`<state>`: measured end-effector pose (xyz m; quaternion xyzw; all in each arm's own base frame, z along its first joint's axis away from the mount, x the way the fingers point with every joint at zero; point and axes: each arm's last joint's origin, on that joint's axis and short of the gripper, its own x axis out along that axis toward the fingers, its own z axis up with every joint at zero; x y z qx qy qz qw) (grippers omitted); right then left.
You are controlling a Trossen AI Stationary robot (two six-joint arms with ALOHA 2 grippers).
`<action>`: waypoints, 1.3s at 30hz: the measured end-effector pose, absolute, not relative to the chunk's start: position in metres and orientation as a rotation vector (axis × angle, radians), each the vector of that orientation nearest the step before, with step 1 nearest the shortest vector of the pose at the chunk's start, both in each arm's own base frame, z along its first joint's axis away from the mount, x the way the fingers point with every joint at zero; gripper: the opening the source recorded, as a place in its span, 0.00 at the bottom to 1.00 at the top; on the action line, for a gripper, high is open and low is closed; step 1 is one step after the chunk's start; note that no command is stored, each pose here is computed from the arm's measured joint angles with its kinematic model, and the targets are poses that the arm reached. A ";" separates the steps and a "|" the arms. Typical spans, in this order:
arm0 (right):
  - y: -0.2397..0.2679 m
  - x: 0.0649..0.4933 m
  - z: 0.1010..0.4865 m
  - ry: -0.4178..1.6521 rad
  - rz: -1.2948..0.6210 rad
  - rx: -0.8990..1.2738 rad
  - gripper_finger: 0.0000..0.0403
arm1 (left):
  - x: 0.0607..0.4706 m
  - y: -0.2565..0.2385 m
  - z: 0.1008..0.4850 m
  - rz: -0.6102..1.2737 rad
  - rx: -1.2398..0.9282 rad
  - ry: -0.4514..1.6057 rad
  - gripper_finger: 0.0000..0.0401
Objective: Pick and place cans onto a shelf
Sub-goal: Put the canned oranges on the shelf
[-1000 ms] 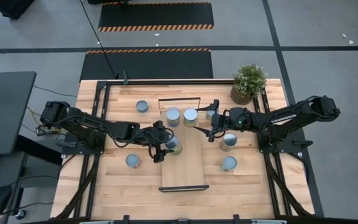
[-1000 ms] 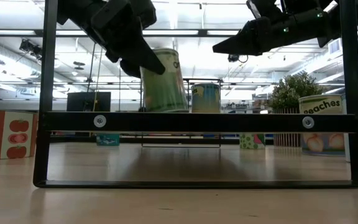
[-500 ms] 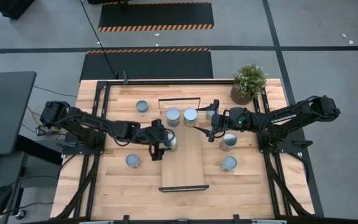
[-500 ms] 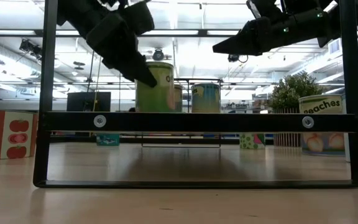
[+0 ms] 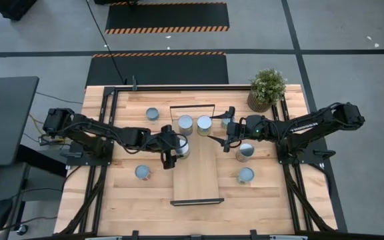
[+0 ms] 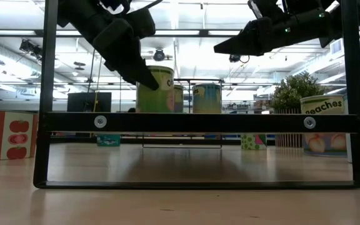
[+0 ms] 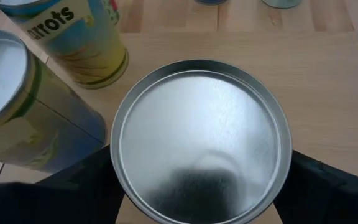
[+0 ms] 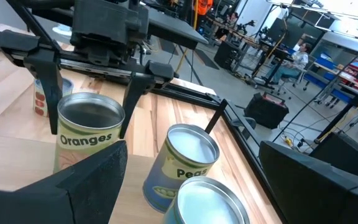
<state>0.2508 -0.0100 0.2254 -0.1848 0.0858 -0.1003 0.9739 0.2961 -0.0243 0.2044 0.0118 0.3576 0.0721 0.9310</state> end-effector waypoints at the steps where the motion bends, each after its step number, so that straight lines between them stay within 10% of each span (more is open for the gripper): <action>1: -0.010 0.251 0.225 0.173 -0.202 -0.373 0.93 | 0.296 -0.024 0.204 0.152 0.014 0.732 0.83; 39: -0.010 0.251 0.225 0.173 -0.202 -0.373 0.93 | 0.301 -0.032 0.211 0.157 0.189 0.635 0.97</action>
